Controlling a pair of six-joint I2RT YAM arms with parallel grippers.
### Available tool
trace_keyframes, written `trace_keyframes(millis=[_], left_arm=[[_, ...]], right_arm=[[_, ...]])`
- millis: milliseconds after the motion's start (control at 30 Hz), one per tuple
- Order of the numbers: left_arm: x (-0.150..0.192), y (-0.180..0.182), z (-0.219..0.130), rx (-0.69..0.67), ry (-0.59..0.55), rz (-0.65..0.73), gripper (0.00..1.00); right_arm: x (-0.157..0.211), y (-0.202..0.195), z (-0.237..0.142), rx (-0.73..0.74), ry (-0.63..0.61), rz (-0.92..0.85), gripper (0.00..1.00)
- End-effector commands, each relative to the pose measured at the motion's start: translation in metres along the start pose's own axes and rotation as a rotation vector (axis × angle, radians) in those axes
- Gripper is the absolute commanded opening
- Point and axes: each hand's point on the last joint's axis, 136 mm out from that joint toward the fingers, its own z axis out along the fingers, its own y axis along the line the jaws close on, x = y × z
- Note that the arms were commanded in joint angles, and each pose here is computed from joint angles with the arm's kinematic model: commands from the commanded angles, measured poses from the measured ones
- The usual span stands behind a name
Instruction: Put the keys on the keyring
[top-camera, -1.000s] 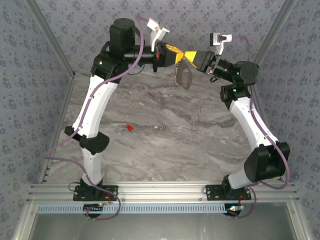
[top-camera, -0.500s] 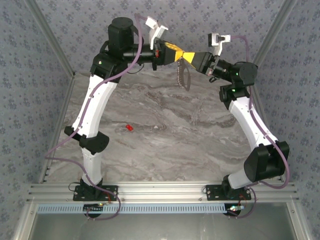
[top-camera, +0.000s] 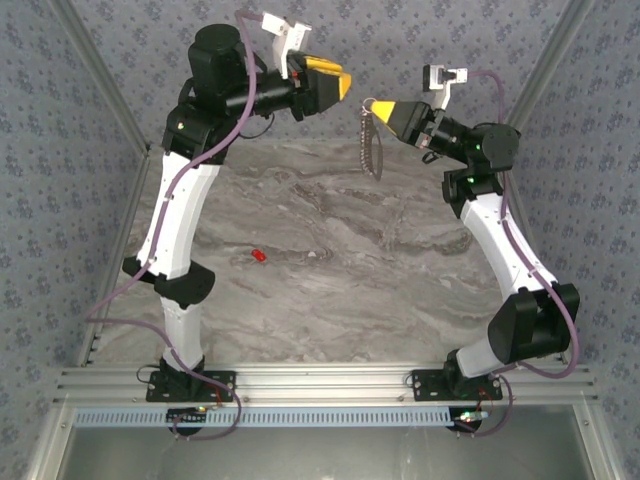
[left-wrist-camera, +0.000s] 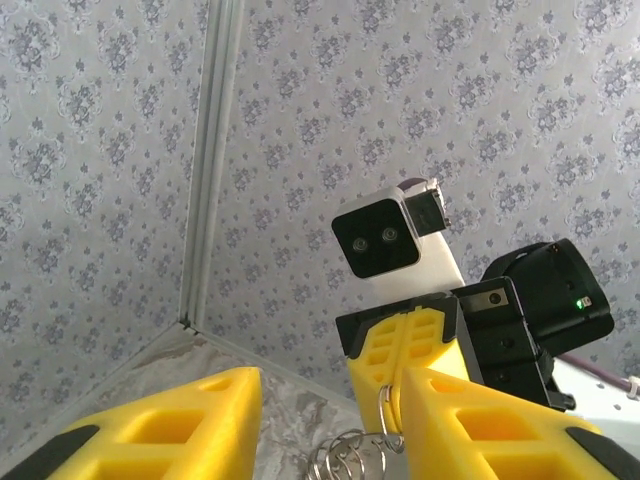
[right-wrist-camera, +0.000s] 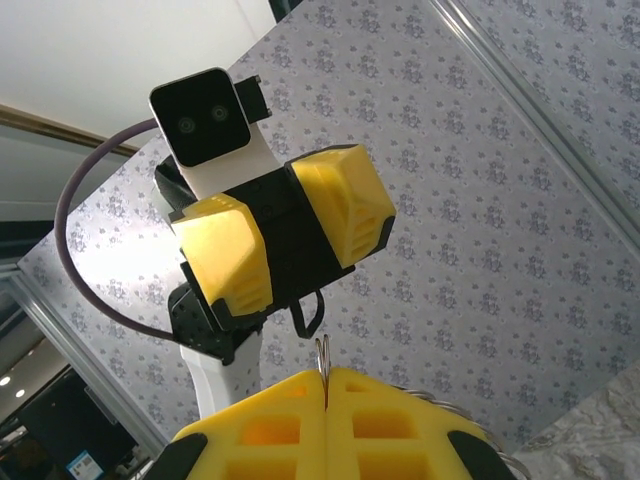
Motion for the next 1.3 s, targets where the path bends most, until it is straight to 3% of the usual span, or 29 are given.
trace_keyframes(millis=[0,300,1267], left_arm=[[-0.022,-0.015,-0.01,0.016,-0.066,-0.058,0.42],[0.0,-0.016,0.02,0.036,-0.023,-0.199,0.42],[0.006,-0.007,0.041,0.021,-0.047,-0.237,0.4]], right_arm=[[-0.016,0.027,-0.004,-0.021,-0.063,-0.066,0.0],[-0.035,0.03,-0.008,-0.026,-0.166,-0.06,0.0],[-0.04,0.04,0.003,-0.084,-0.198,-0.042,0.0]])
